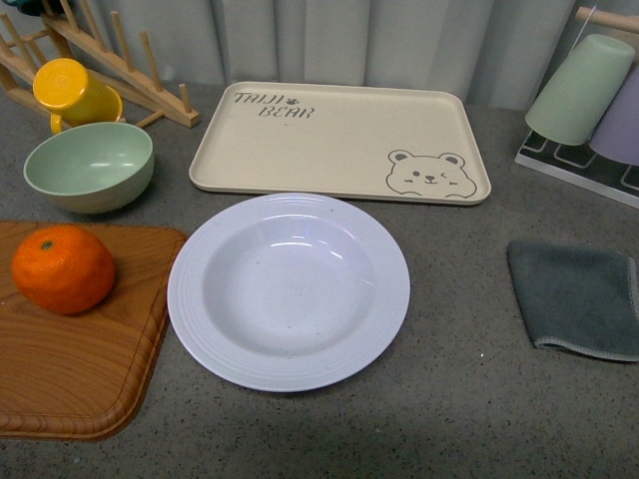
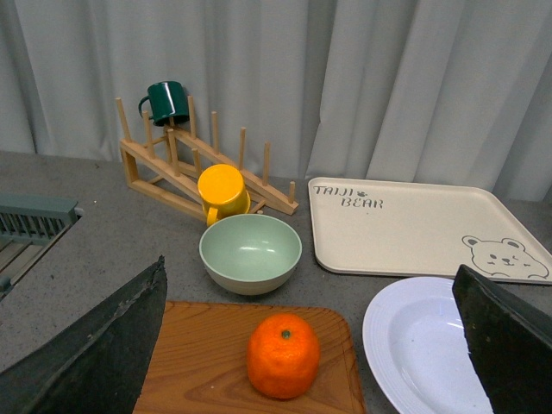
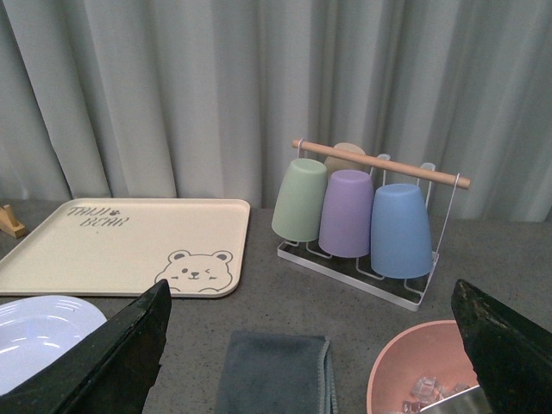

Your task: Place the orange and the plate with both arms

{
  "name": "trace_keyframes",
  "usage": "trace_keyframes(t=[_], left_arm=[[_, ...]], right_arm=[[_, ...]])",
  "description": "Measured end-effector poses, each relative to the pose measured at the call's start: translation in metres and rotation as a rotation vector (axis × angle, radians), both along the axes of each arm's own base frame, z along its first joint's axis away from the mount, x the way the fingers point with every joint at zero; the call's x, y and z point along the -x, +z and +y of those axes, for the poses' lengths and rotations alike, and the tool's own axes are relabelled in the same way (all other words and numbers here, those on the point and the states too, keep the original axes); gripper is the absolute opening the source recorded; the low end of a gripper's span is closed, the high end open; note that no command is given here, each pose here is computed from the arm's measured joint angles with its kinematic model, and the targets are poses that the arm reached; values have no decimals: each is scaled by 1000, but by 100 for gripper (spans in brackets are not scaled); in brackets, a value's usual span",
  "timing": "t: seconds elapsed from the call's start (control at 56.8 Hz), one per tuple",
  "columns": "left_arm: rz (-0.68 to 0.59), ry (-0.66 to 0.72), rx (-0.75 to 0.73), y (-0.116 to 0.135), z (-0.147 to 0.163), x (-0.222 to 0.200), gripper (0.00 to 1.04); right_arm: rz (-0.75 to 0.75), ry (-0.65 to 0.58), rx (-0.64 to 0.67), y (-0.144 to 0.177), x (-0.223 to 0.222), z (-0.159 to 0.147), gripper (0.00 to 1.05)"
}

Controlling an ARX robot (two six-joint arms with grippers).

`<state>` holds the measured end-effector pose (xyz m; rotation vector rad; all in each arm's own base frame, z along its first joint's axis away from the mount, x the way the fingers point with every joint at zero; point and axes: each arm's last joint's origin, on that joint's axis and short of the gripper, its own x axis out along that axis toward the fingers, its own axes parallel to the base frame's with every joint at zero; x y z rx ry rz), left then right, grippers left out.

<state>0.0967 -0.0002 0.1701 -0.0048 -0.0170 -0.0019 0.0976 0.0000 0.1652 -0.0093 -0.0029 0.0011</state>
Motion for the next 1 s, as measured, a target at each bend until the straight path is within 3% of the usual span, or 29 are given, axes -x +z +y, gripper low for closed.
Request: trace_keyframes(t=[1.003], left_arm=[[0, 0, 0, 0, 0, 0, 98]], right_arm=[[0, 0, 0, 0, 0, 0, 95]])
